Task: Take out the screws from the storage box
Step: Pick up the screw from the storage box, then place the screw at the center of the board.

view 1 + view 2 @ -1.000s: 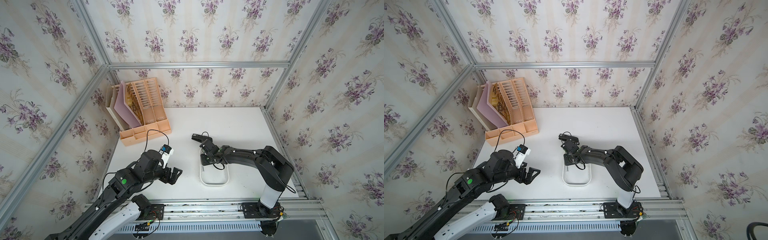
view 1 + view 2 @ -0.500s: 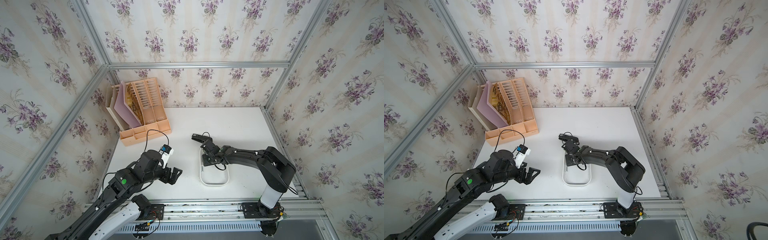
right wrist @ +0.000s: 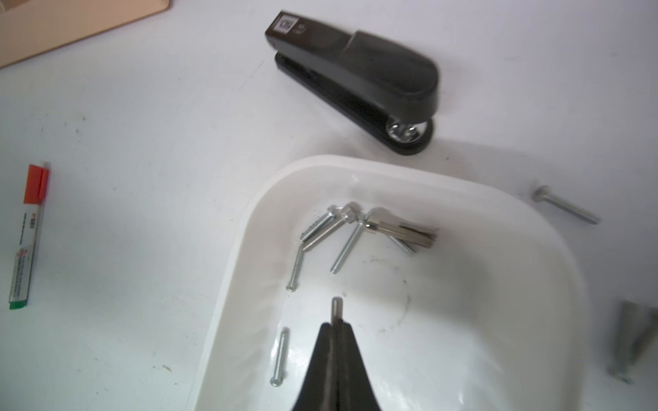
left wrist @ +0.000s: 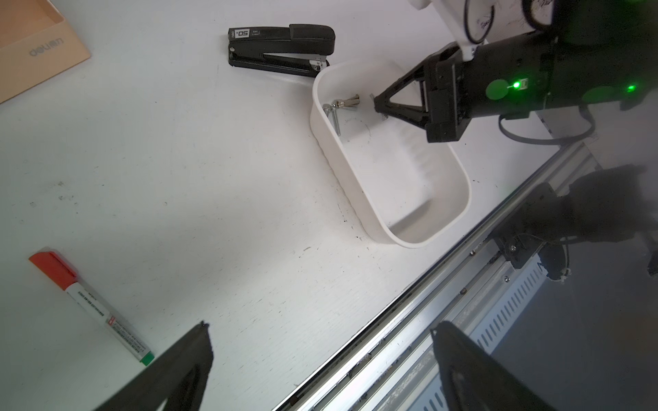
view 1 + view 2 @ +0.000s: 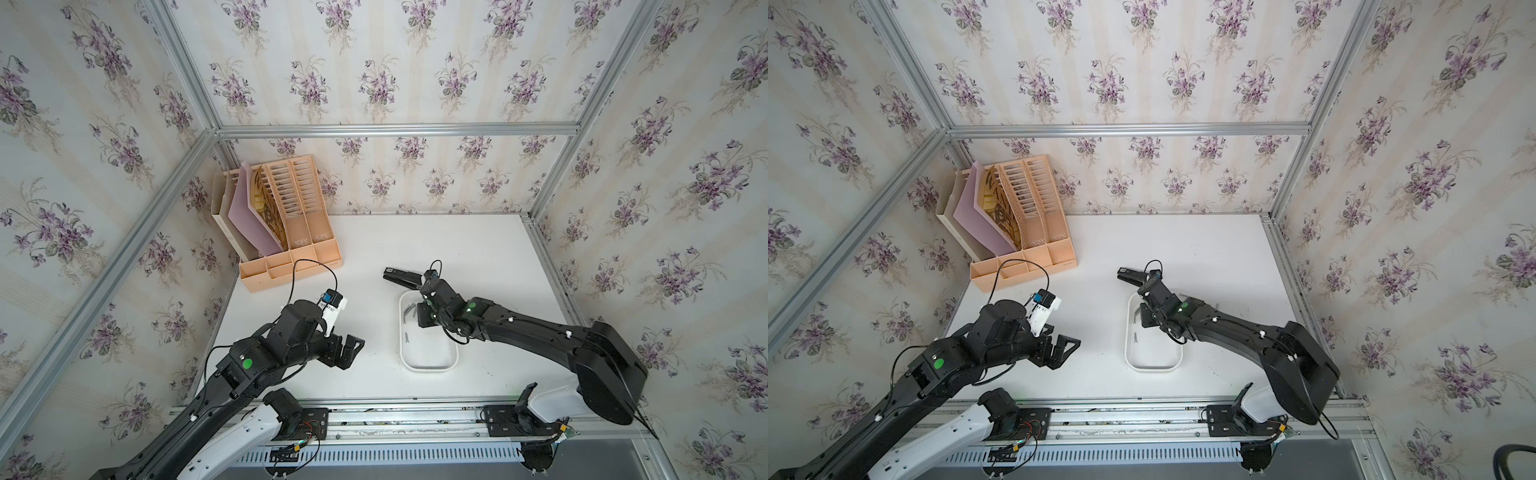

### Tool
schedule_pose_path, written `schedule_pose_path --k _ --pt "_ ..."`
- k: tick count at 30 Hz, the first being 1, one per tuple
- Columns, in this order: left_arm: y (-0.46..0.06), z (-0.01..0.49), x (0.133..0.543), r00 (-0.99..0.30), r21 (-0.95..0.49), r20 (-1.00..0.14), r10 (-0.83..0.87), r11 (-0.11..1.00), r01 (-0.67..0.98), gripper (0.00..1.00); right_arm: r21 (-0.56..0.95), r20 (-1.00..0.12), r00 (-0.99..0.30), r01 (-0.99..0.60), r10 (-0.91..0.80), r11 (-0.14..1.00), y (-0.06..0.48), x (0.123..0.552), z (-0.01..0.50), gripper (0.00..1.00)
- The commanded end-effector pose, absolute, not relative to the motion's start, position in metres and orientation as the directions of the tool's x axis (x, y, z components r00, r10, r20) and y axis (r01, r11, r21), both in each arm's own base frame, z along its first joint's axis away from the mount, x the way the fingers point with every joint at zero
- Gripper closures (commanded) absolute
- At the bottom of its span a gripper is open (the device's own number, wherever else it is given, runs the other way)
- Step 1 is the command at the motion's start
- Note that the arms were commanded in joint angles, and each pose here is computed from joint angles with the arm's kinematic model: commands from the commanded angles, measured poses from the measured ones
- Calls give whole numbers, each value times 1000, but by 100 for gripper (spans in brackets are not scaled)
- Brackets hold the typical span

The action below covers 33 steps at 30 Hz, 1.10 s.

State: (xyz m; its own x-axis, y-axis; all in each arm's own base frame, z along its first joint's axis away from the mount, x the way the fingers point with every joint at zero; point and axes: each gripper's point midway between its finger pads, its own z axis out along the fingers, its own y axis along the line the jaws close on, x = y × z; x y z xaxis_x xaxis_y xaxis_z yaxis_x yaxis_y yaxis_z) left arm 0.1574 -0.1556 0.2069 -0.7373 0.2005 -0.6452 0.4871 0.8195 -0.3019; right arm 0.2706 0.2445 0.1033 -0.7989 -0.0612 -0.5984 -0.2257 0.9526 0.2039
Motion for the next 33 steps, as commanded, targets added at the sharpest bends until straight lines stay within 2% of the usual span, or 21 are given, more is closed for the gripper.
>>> schedule_pose_path --k 1,3,9,16,27,31,33 --pt "-156 210 159 -732 -303 -654 193 819 487 1 138 -670 -737 -8 88 990 192 286 117 100" --pt "-156 210 159 -732 -303 -654 192 819 487 1 149 -654 -739 85 162 985 165 291 113 100" --pt "-156 209 159 -732 -304 -653 193 819 486 1 221 -486 -803 270 346 937 110 300 65 100" --pt "-157 210 159 -732 -306 -654 192 818 488 1 189 -371 -864 289 341 938 113 298 28 100" --pt "-157 210 159 -731 -305 -654 192 818 487 1 217 -363 -874 256 322 942 120 299 29 100" --pt "-157 210 159 -732 -305 -653 193 818 488 1 225 -373 -870 252 323 941 120 299 33 82" --pt "-157 210 159 -730 -305 -655 192 817 489 1 235 -384 -865 246 322 940 121 300 36 76"
